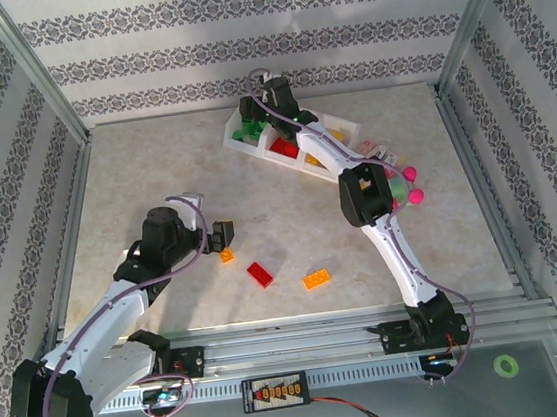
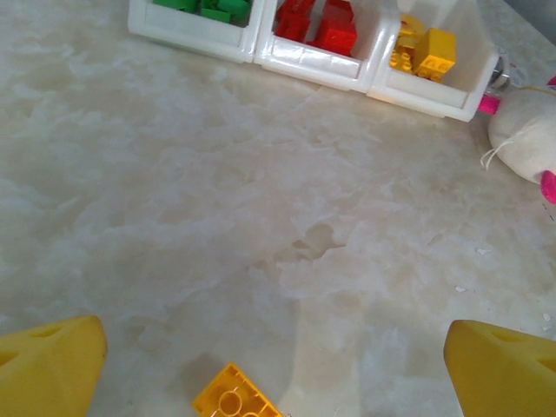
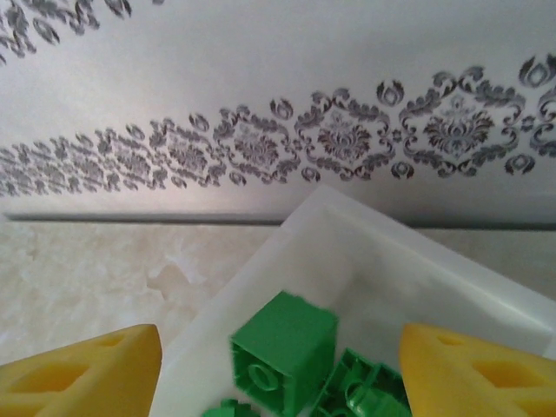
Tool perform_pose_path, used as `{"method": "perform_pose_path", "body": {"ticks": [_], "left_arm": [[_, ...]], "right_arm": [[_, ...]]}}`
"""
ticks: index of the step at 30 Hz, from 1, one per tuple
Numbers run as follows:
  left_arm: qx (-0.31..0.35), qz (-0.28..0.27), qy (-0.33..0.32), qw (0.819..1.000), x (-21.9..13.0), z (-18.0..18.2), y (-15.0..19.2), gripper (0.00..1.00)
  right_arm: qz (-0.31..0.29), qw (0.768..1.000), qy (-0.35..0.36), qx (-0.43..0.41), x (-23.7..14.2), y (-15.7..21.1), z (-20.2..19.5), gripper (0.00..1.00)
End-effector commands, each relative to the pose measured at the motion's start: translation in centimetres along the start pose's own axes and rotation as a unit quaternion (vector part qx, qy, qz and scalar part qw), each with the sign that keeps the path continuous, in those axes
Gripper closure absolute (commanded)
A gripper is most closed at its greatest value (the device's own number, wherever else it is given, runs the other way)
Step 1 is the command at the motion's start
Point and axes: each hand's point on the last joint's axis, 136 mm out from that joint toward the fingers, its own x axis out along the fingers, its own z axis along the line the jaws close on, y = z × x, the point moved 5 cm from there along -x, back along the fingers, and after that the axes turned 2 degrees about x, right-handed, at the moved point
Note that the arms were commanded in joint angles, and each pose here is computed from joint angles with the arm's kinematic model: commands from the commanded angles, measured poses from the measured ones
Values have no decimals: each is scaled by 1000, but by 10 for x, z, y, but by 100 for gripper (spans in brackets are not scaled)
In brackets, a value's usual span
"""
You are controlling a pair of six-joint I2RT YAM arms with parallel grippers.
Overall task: Sort the legos into containers by color
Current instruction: Place the lego in the container, then pick up the lego from the center of the table.
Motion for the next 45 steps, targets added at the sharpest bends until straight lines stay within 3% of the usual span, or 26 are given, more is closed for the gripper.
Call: {"method": "perform_pose_path", "body": {"ticks": [1,9,18,26,30,37,41,45], "left_arm": [[-34,45,-24,998,-3,1,5,1],[-80,147,-102,981,-9,-4,28,1],[-134,204,-177,954,8,-9,52,1],[-165,235,-186,940,38,-15,72,0],[-198,232,-213,928,49,-11,78,17],[-239,249,-266,900,63,-5,87,33],[-230,278,-270,893,73,-8,89,38],[-218,297,-275,888,79,-8,90,52]], "right_arm": [[-20,999,-40,-31,-39,-42,24,25],[-17,995,-71,-70,-115,-25,36,19],[0,993,-76,-86,-215,22,29,17],[4,995,-54,-81,-255,39,14,16],[4,995,-69,-76,-264,39,18,15],[8,994,-77,-74,-276,45,18,15],[13,994,-85,-71,-280,50,18,15],[18,993,-93,-67,-284,55,19,14]]}}
